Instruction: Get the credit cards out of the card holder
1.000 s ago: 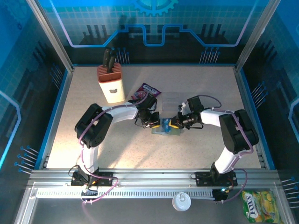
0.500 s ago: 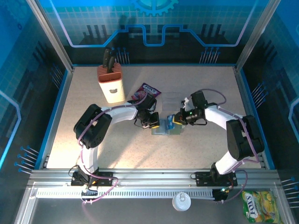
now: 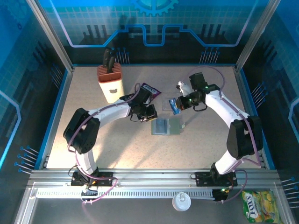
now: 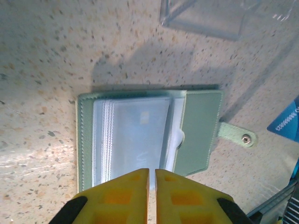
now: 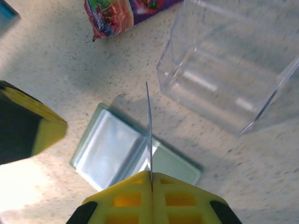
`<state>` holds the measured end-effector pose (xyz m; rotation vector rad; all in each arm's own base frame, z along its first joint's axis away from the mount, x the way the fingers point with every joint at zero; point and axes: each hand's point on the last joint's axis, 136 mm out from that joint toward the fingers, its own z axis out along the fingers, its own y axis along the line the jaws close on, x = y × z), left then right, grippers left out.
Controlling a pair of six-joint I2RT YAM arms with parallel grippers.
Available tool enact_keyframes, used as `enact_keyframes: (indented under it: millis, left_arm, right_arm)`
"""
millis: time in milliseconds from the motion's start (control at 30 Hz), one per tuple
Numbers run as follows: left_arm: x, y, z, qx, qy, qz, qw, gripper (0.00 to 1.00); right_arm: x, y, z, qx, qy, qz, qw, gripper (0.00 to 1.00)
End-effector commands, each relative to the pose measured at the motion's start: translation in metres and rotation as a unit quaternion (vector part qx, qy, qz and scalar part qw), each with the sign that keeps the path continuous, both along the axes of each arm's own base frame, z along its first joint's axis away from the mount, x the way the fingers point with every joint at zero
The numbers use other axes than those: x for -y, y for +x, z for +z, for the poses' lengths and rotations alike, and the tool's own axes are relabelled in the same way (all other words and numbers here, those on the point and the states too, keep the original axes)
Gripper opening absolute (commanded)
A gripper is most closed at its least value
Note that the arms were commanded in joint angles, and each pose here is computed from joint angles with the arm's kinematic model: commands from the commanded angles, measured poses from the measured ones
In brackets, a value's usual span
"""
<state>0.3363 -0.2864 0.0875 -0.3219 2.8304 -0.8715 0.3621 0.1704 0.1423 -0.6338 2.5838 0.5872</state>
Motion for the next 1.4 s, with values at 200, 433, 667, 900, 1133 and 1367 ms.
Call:
enact_keyframes:
  millis: [200, 433, 667, 900, 1133, 1367]
  left_arm:
    - [-0.007, 0.005, 0.01, 0.022, -0.007, 0.002, 1.0, 0.15]
    - [-0.001, 0.009, 0.022, 0.04, -0.031, -0.003, 0.999, 0.17]
    - [-0.004, 0.012, 0.021, 0.039, -0.029, 0.007, 0.999, 0.18]
    - [-0.002, 0.015, 0.02, 0.036, -0.032, 0.008, 0.999, 0.23]
    - [-0.001, 0.016, 0.017, 0.028, -0.03, 0.008, 0.999, 0.24]
    - [-0.006, 0.013, 0.013, 0.024, -0.025, 0.013, 0.999, 0.24]
  right_arm:
    - [-0.003, 0.012, -0.011, 0.053, -0.156, 0.261, 0.951, 0.0]
    - [-0.014, 0.022, -0.017, 0.061, -0.21, 0.387, 0.896, 0.0]
    - [-0.02, 0.053, -0.009, 0.082, -0.218, 0.404, 0.885, 0.0]
    - [-0.016, 0.065, -0.014, 0.064, -0.2, 0.421, 0.882, 0.0]
    - [-0.015, 0.059, -0.028, 0.036, -0.174, 0.435, 0.882, 0.0]
    - [-0.01, 0.057, -0.054, 0.01, -0.181, 0.443, 0.878, 0.0]
